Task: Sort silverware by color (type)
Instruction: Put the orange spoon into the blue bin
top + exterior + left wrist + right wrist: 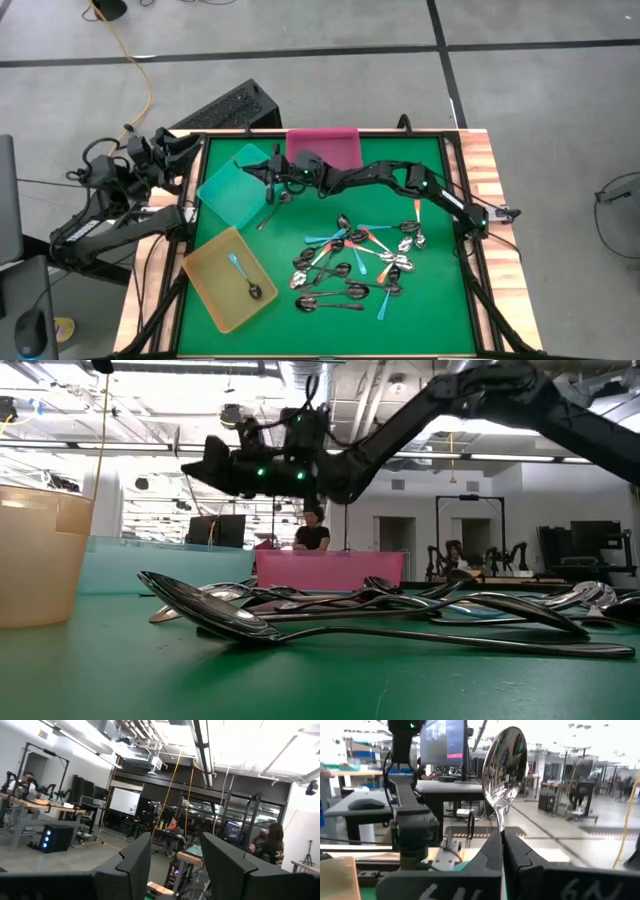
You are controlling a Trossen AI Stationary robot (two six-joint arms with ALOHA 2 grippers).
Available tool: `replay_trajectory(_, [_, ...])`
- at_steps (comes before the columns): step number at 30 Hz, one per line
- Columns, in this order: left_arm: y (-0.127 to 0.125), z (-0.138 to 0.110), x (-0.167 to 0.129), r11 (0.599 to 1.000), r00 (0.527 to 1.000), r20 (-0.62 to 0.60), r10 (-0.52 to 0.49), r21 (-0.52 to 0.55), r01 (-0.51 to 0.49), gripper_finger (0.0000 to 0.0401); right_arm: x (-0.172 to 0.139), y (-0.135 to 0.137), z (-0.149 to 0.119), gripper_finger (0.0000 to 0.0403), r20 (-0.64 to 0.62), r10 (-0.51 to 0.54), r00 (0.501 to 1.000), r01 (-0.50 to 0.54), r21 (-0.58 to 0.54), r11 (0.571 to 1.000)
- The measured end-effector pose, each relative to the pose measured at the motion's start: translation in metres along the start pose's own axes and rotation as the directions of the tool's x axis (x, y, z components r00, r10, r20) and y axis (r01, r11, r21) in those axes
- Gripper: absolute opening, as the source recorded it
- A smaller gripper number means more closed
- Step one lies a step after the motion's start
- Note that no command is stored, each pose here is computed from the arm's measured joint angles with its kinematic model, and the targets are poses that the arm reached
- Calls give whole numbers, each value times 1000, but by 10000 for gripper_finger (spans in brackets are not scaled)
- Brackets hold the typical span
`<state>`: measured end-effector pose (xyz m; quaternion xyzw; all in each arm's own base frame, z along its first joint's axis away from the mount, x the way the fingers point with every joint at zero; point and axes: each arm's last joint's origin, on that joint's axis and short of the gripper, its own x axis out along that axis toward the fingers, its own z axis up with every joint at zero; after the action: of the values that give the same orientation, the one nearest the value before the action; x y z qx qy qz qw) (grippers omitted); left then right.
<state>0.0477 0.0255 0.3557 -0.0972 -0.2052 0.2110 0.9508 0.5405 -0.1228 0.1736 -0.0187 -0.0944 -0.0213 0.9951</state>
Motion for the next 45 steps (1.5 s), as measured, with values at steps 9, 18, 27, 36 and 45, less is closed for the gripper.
replay_trajectory(9, [0,0,0,1000,1000,1,1,-1,-1,158,21,-4,-10,8,-8,43,999,-42,57,997])
replay_trajectory(18, [0,0,0,1000,1000,-2,0,6,0,158,28,-6,-14,8,-191,46,981,-45,11,999])
replay_trajectory(27, [1,-2,0,1000,1000,-18,6,7,-6,158,26,-2,-24,8,-293,54,955,-58,-6,998])
replay_trajectory(36, [2,-2,0,999,999,-16,39,31,-39,158,22,-1,-34,8,-400,61,914,-76,-20,997])
replay_trajectory(45, [2,-3,0,998,999,-20,48,42,-47,158,21,-2,-35,9,-408,58,911,-77,-30,997])
